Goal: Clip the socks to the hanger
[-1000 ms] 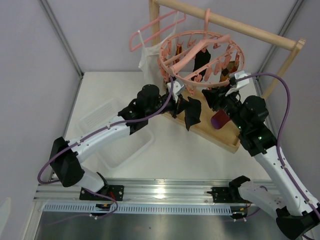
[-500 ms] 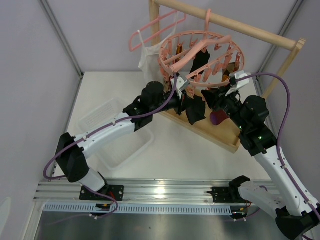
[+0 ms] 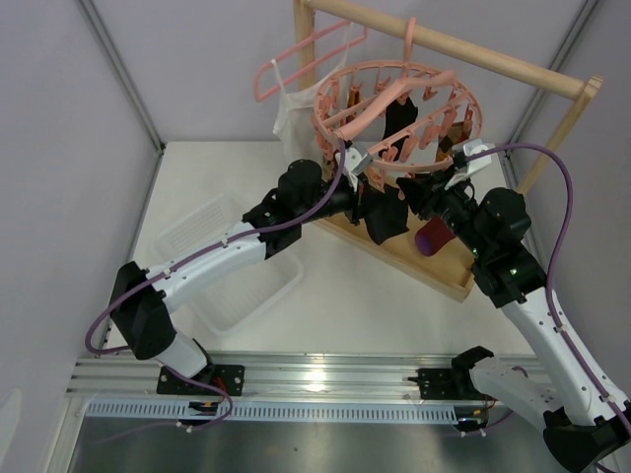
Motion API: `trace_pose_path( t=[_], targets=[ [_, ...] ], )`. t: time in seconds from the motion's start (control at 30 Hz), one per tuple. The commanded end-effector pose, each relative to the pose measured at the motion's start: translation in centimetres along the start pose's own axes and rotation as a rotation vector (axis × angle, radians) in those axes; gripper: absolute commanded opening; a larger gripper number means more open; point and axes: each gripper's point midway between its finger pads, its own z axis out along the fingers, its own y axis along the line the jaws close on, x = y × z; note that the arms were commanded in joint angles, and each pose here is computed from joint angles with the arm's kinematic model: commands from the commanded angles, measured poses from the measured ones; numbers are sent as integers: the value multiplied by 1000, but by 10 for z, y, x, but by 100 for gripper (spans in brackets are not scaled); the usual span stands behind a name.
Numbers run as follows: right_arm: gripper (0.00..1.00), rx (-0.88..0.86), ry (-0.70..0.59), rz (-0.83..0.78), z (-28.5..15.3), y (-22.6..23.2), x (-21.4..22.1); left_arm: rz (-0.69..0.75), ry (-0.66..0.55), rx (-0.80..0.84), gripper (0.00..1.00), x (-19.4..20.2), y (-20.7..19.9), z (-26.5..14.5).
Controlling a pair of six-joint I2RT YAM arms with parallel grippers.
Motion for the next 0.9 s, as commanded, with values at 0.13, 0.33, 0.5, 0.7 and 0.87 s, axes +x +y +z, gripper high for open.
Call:
trace_pose_path(
  t=[0.13, 0.33, 0.5, 0.7, 0.87],
  targets=[
    [2, -25, -23, 2, -3, 6, -9, -13, -118, 83, 1, -42, -23, 0],
    [2, -36, -20, 10, -3, 8, -9, -30, -144, 98, 1, -51, -27, -2],
    [17, -36, -18, 9, -5, 8, -10, -42, -139, 99, 1, -49, -27, 0],
    [61, -28, -17, 3, -13, 8, -13, -57, -124, 92, 7, -43, -25, 2],
    [81, 22, -37, -18, -28, 2, -24, -70, -115, 65, 33, -42, -20, 2]
  ],
)
